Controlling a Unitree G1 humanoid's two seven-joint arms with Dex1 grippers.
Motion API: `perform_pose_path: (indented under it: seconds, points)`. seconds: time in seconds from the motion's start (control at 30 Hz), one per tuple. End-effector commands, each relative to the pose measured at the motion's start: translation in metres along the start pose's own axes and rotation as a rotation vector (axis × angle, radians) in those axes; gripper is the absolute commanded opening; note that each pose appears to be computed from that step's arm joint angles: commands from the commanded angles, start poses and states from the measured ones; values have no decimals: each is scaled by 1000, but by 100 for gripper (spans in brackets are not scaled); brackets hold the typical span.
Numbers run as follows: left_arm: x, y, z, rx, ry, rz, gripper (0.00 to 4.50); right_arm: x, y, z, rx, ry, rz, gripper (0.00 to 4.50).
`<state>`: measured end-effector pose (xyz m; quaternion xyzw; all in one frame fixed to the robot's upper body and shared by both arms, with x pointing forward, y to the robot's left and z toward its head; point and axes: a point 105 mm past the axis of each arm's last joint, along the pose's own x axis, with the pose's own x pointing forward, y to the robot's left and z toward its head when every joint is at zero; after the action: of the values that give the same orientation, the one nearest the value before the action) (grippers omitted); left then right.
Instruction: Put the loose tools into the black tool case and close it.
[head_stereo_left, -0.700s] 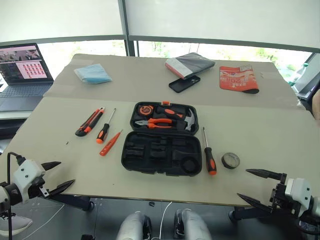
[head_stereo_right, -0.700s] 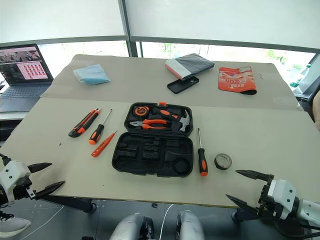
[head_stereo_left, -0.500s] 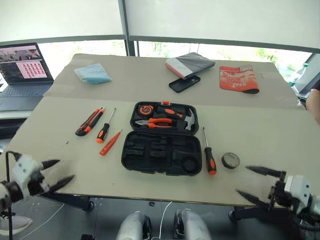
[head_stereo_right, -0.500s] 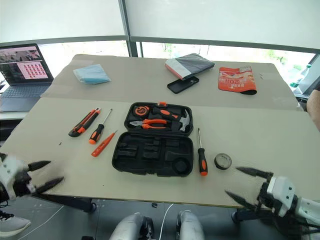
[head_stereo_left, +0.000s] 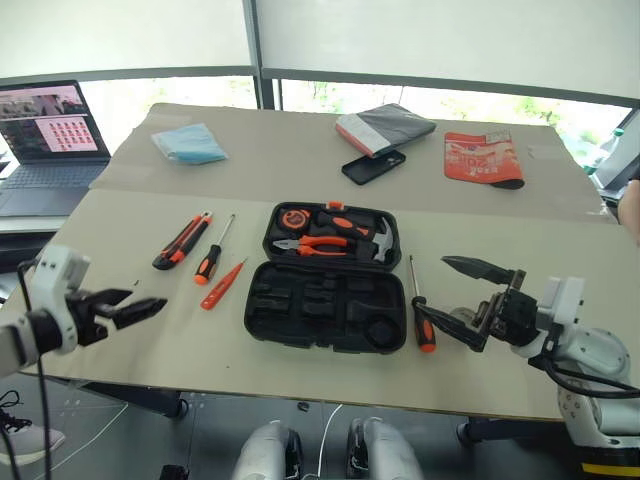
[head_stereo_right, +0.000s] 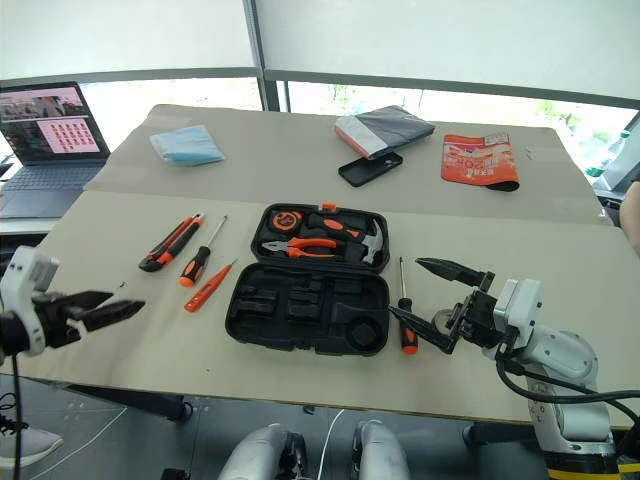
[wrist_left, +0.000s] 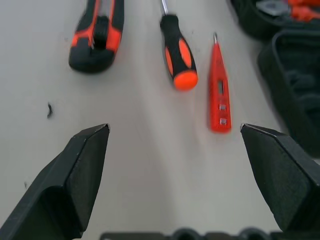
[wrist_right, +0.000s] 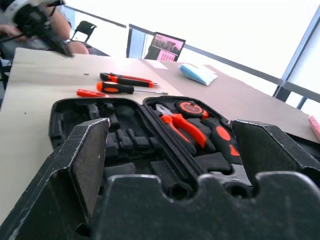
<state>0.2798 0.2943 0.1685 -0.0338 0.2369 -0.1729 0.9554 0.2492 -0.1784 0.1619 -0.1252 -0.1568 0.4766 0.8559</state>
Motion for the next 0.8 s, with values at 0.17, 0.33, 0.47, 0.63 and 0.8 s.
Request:
perform_pose_path:
  seconds: [0.17,0.33,0.47,0.63,0.8]
  points:
    - [56,4,18,-53,44,140,450,5,3,0,-31,-26,23,449]
    - [85,-2,20,-18,92,134,450,9,3,1,-35,-39,13,449]
    - [100,1,18,-5,122,159,450,8,3,2,-36,-45,-18,449]
    - [121,0,13,-49,128,159,367,7,5,3,-40,-40,-32,450]
    - [127,-8,5,-53,162,110,188,8,5,6,-47,-39,-41,450]
